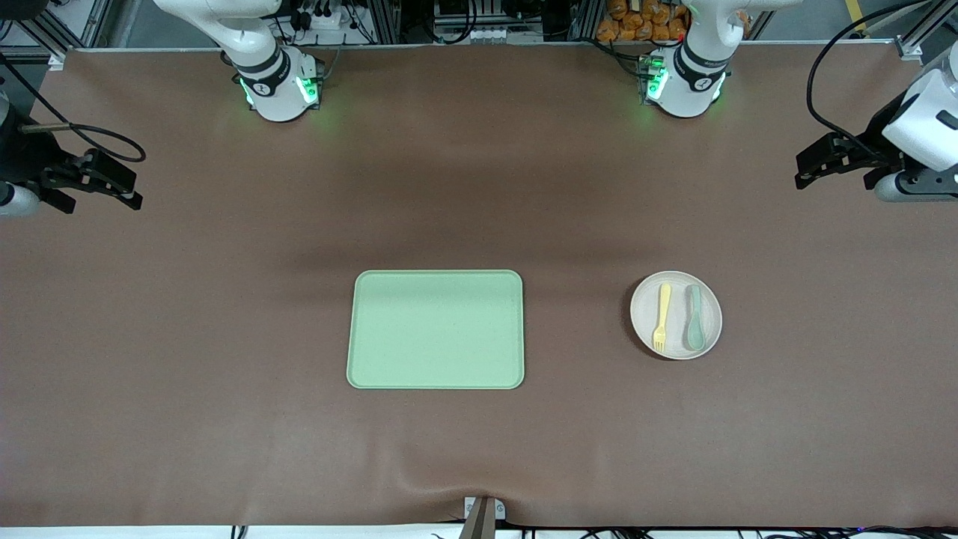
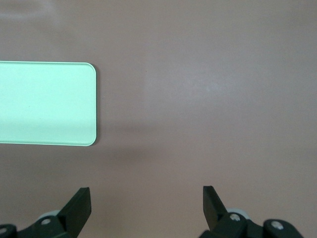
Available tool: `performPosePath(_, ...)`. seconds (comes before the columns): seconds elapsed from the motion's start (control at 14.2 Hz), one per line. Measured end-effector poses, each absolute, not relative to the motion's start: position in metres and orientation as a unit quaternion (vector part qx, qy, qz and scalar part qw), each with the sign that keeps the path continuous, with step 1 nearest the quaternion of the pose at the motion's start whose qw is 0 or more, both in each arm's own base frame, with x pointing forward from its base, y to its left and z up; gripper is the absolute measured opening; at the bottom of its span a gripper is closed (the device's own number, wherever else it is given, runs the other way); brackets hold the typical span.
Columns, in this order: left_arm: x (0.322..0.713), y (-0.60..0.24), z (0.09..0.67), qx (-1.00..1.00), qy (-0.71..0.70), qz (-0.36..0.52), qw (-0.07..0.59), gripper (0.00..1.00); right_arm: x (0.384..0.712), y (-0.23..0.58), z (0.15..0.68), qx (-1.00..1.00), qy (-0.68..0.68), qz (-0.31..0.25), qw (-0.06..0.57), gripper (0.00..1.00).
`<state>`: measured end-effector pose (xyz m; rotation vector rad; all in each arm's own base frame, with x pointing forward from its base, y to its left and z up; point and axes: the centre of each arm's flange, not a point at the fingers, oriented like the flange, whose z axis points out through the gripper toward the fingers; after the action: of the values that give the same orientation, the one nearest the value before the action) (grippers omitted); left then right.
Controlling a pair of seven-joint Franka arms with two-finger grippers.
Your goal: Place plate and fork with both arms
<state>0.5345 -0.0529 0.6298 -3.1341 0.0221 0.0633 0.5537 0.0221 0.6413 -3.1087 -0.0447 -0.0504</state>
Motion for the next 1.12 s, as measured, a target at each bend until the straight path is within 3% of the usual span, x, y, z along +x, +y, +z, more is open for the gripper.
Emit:
performPosePath(0.49,0.54,-0.042,0.62,-1.0,-0.002,0.029,0.006,1.0,0.554,0.022,0.641,-1.0,-0.014,-0.016,0.016,1.0)
performPosePath(0.84,0.593,0.014,0.508,-0.998,-0.046,0.048,0.001,1.0,0.554,0.022,0.641,-1.0,-0.014,-0.015,0.016,1.0)
performPosePath(1.12,0.6,0.02,0.415,-0.998,-0.053,0.026,-0.003,1.0,0.554,0.022,0.641,-1.0,-0.014,-0.015,0.016,1.0)
